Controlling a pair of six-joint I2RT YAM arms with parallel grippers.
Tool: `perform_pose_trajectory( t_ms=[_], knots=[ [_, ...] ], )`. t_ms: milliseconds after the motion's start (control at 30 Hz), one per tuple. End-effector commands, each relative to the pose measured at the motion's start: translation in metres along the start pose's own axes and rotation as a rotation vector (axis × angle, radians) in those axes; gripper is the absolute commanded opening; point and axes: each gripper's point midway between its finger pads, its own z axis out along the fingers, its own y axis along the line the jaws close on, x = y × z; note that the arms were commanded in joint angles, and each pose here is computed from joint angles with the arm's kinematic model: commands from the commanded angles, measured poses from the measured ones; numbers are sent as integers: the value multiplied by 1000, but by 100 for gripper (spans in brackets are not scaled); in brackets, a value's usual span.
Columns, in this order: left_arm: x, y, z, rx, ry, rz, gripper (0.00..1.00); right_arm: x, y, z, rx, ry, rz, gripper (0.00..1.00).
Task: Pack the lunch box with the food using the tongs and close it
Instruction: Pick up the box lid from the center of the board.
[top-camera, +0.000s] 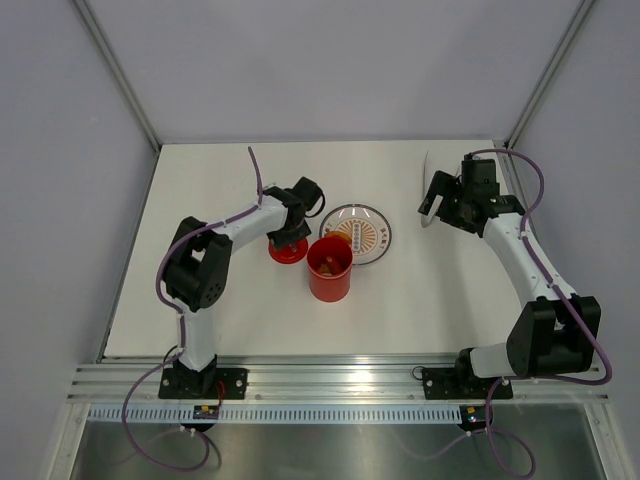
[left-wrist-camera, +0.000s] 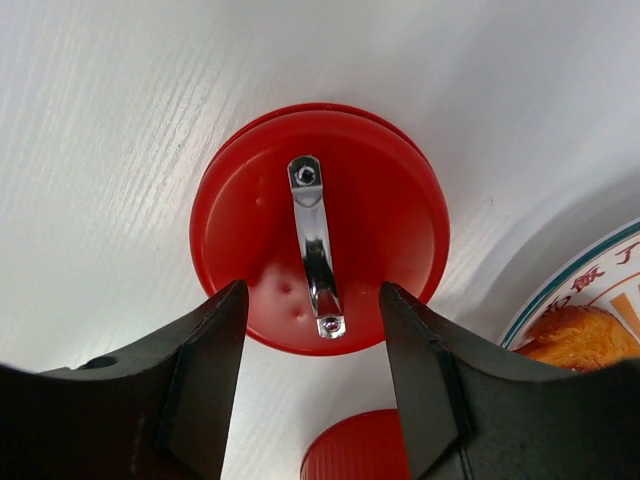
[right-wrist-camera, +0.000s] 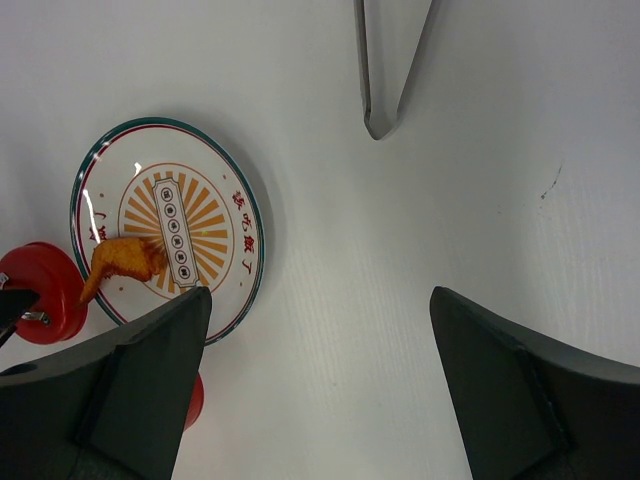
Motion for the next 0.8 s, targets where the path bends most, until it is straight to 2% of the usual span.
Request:
perform_pose_trajectory(
  t_ms=[0, 67, 200, 300, 400, 433, 533, 567, 700, 767],
  knots=[
    [-18, -3, 1, 16, -80, 26, 59, -6, 7, -7, -38, -25, -6, 98],
    [-19, -5, 3, 14, -77, 33, 57, -6, 6, -8, -35, -25, -9, 98],
    [-19, -6, 8, 8, -78, 32, 45, -4, 5, -9, -31, -23, -7, 98],
    [-19, -6, 11, 1, -77, 29, 42, -4, 5, -10, -29, -24, -9, 98],
    [-19, -3, 16, -7, -72, 30, 33, -5, 5, -10, -30, -25, -10, 98],
    [-20, -2, 17, -6, -70, 34, 25, -5, 6, -11, -31, -28, -7, 98],
    [-23, 2, 13, 12, -75, 55, 10, -5, 4, -12, -26, -31, -7, 98],
    [-29, 1, 5, 31, -90, 60, 0, -5, 4, -13, -27, -33, -4, 98],
    [-45, 16, -34, 53, -124, 180, 0, -4, 2, -19, -19, -39, -5, 98],
    [-53, 25, -55, 79, -137, 291, 0, -5, 1, -24, -19, -47, -6, 98]
  ],
)
